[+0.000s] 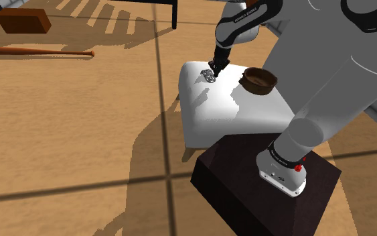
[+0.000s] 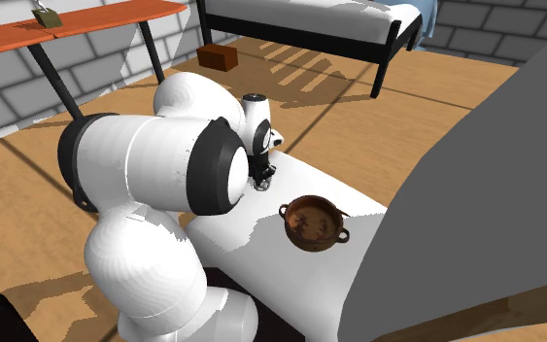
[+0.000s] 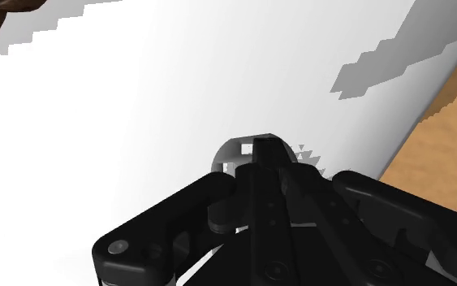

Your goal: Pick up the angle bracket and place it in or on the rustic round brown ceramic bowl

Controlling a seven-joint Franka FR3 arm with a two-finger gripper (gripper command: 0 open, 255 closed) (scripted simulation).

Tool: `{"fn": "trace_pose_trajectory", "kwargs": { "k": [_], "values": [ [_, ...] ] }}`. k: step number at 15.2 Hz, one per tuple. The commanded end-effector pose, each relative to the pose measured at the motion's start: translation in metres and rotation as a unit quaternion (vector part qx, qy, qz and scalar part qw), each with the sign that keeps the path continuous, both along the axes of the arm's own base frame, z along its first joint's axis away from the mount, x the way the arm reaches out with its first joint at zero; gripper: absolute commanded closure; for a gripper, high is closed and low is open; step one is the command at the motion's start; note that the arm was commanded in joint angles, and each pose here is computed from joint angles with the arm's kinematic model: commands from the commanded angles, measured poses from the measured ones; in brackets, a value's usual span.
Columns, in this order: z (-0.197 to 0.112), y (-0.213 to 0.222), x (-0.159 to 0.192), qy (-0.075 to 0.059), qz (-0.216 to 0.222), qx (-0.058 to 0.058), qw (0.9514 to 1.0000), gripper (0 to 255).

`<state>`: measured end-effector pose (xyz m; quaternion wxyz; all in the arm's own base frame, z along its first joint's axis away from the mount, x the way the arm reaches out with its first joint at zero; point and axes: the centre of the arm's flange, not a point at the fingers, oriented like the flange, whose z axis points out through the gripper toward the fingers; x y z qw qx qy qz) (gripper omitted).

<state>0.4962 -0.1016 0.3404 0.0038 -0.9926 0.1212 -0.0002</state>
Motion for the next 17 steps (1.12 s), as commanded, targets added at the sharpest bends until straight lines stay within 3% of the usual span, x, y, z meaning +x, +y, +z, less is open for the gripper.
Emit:
{"fn": "trace_pose_trajectory", "kwargs": {
  "k": [1, 2, 5, 6, 13, 17],
  "values": [
    [0.0, 0.0, 0.0, 0.0, 0.0, 0.0, 1.0, 255],
    [0.0, 0.0, 0.0, 0.0, 0.0, 0.0, 1.0, 0],
    [-0.014, -0.009, 0.02, -0.053, -0.028, -0.001, 0.9982, 0],
    [-0.015, -0.009, 0.022, -0.058, -0.031, -0.001, 0.9978, 0],
    [-0.055, -0.009, 0.026, -0.058, -0.031, -0.001, 0.9978, 0],
    [-0.055, -0.009, 0.026, -0.058, -0.031, -0.001, 0.9978, 0]
  ]
}}
